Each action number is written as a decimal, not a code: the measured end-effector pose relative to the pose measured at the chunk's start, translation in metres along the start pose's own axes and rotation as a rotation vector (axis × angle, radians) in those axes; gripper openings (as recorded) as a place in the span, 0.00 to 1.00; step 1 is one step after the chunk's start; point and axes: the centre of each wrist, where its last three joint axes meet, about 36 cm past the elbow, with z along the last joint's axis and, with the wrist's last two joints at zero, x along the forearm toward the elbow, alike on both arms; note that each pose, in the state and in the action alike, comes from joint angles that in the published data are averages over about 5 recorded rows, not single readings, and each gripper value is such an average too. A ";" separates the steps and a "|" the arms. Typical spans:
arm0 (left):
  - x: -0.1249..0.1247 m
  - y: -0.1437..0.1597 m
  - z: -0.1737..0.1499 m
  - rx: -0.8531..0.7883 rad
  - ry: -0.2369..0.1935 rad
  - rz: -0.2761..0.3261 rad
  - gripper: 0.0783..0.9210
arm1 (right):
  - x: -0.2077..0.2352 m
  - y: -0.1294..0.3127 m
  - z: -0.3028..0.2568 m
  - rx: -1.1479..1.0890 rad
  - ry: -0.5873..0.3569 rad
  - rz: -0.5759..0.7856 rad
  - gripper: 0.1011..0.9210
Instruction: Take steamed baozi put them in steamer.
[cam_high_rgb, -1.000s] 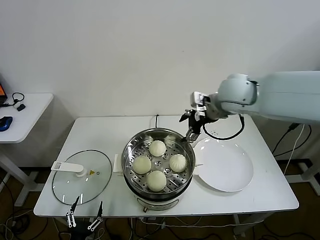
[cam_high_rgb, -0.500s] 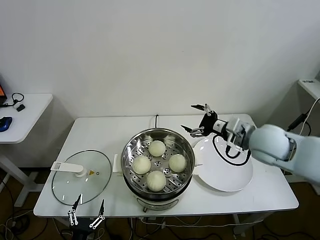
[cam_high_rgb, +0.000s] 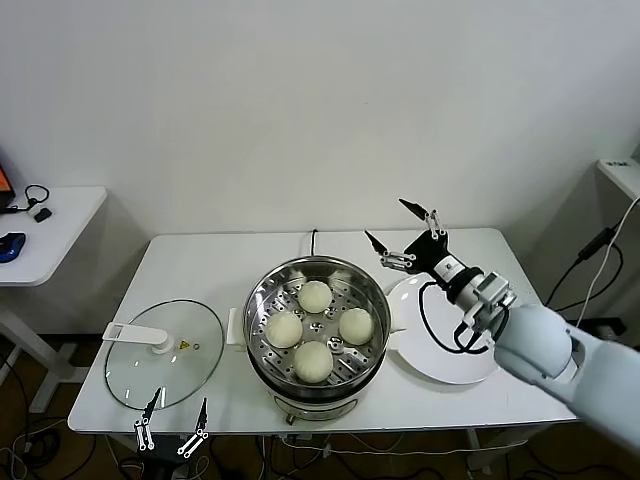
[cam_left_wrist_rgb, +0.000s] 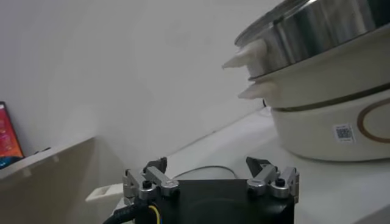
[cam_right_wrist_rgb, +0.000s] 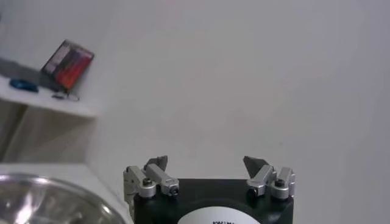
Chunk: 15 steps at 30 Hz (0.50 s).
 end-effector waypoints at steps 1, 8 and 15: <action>0.000 0.000 0.000 0.000 0.000 0.001 0.88 | 0.002 0.005 0.003 -0.018 -0.013 0.015 0.88; -0.004 -0.004 0.000 0.001 -0.010 0.004 0.88 | 0.030 0.036 0.032 -0.137 -0.076 0.153 0.88; -0.006 -0.004 -0.001 0.002 -0.019 -0.001 0.88 | 0.069 0.072 0.063 -0.246 -0.107 0.304 0.88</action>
